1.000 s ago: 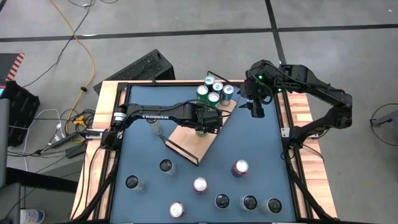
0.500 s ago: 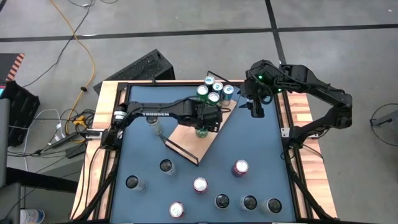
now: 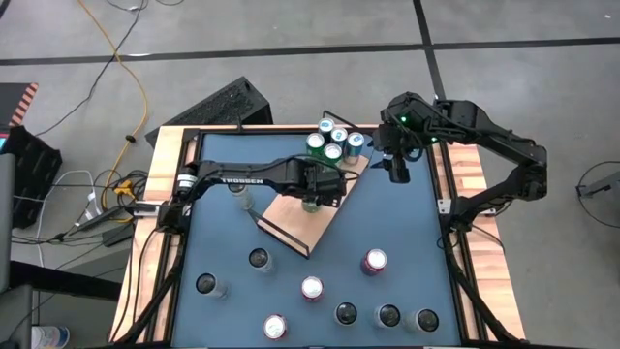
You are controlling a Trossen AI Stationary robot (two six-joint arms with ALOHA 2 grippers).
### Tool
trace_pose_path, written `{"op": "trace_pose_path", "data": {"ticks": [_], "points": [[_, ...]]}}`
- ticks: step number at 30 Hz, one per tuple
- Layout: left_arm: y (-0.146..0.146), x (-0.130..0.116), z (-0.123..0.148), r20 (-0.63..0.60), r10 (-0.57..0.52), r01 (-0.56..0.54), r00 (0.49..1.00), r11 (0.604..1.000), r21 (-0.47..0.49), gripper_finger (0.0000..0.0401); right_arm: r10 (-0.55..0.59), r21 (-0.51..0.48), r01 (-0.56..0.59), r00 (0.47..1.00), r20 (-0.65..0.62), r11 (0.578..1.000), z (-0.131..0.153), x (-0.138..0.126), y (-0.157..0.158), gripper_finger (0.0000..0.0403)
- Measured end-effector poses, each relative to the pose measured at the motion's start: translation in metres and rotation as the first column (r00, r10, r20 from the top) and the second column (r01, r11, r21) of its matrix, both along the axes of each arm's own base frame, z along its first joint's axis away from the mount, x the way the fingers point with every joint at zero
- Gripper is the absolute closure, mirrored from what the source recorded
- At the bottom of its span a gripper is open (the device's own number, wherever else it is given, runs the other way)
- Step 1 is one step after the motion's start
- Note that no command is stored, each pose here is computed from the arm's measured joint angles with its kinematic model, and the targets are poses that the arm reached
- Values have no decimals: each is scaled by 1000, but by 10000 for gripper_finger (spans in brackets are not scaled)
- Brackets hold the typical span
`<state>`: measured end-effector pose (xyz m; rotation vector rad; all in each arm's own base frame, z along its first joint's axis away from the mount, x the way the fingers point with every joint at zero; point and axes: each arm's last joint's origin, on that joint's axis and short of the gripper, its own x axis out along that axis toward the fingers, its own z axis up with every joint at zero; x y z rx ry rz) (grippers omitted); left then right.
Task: Place canned beverage on shelf
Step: Put green soda can on the shelf aligned with the other green soda cans
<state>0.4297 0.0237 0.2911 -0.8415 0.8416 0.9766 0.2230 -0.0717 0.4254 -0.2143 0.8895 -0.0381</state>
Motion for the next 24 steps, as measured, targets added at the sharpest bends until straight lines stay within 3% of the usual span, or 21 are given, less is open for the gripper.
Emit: {"op": "trace_pose_path", "data": {"ticks": [7,16,24], "points": [[1,-6,6,-18,71,-71,997,997,9,71,8,-10,-8,1000,2,1000,0,0,0,144],[2,-8,5,-38,87,-87,996,996,2,71,15,-15,-15,1000,-1,1000,0,0,0,144],[10,-3,6,-28,-42,42,999,999,-11,71,17,-17,-17,1000,-1,1000,0,0,0,144]]}}
